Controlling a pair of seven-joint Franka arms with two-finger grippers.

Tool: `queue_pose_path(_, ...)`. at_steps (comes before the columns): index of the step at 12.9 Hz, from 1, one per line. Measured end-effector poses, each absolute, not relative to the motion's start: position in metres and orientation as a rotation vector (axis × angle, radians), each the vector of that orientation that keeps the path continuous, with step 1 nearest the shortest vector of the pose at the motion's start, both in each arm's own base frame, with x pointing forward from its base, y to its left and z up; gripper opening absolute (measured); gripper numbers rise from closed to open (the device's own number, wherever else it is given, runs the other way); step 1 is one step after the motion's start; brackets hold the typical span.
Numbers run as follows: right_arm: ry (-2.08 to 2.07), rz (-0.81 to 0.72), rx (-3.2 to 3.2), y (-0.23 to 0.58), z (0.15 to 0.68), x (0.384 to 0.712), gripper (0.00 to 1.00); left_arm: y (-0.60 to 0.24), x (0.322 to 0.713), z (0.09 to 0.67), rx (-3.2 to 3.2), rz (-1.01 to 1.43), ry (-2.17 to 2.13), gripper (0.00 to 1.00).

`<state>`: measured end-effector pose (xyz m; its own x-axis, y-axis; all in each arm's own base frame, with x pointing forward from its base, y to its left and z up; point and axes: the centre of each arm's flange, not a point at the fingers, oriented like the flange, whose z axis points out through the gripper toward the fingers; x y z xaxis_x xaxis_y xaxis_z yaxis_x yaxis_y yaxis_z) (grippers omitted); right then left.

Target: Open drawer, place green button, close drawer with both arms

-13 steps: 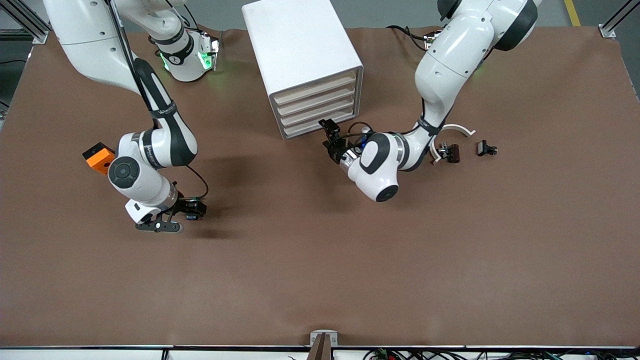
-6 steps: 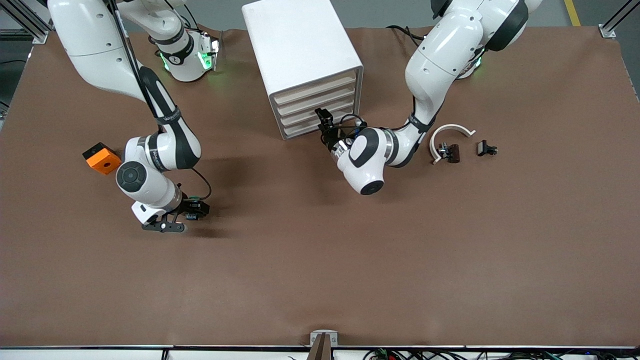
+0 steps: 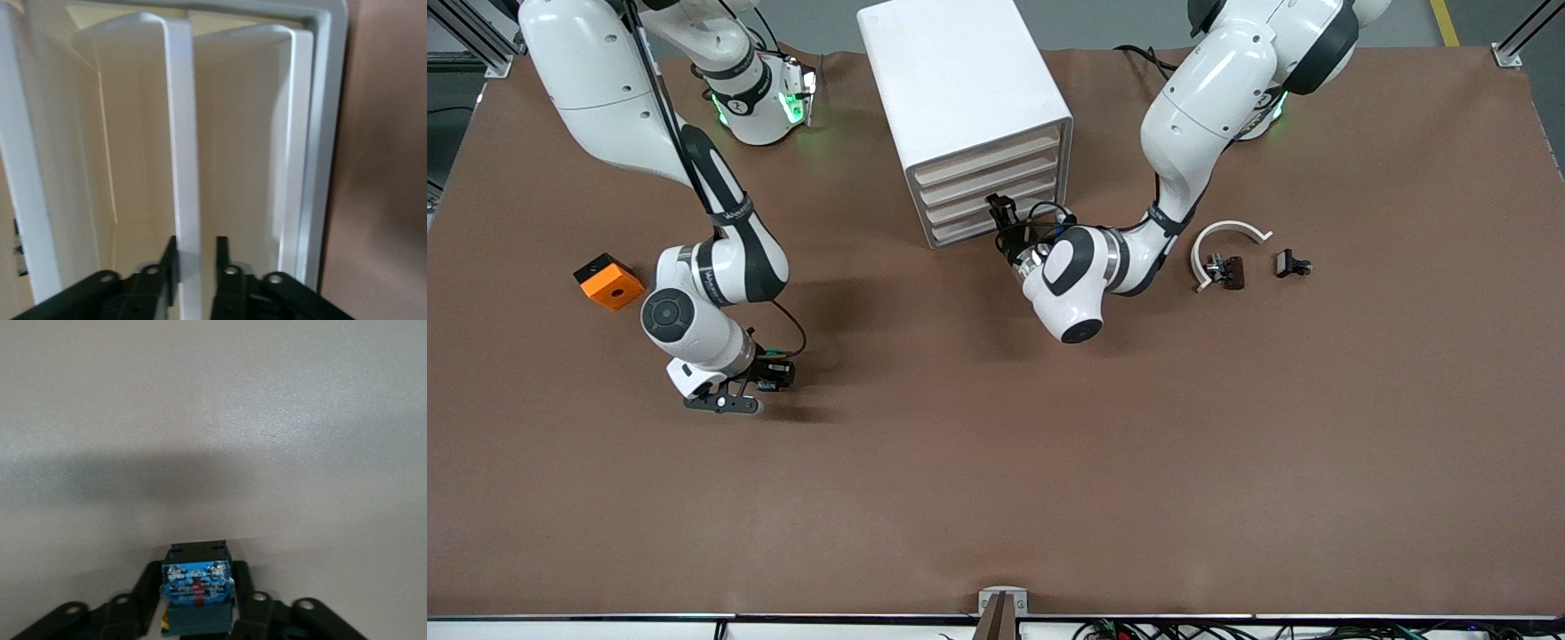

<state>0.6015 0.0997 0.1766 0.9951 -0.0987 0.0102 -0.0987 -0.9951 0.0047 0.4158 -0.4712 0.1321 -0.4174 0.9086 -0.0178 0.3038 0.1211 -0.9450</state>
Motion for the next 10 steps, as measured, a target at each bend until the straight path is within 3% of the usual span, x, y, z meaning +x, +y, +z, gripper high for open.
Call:
queue_pose_path(1,-0.163,0.017,3.132,0.103,0.177,0.601,0.41,-0.472,0.417,0.134,-1.174,1.303,-1.805,0.13)
queue_pose_path(4,-0.213,0.008,3.129,0.108,0.190,0.605,0.41,-0.468,0.424,0.135,-1.171,1.305,-1.819,0.14)
queue_pose_path(8,-0.430,-0.074,3.094,0.154,0.273,0.614,0.41,-0.455,0.453,0.142,-1.184,1.297,-1.881,0.14)
queue_pose_path(10,-0.571,-0.119,3.050,0.200,0.314,0.602,0.41,-0.445,0.473,0.148,-1.195,1.293,-1.927,0.14)
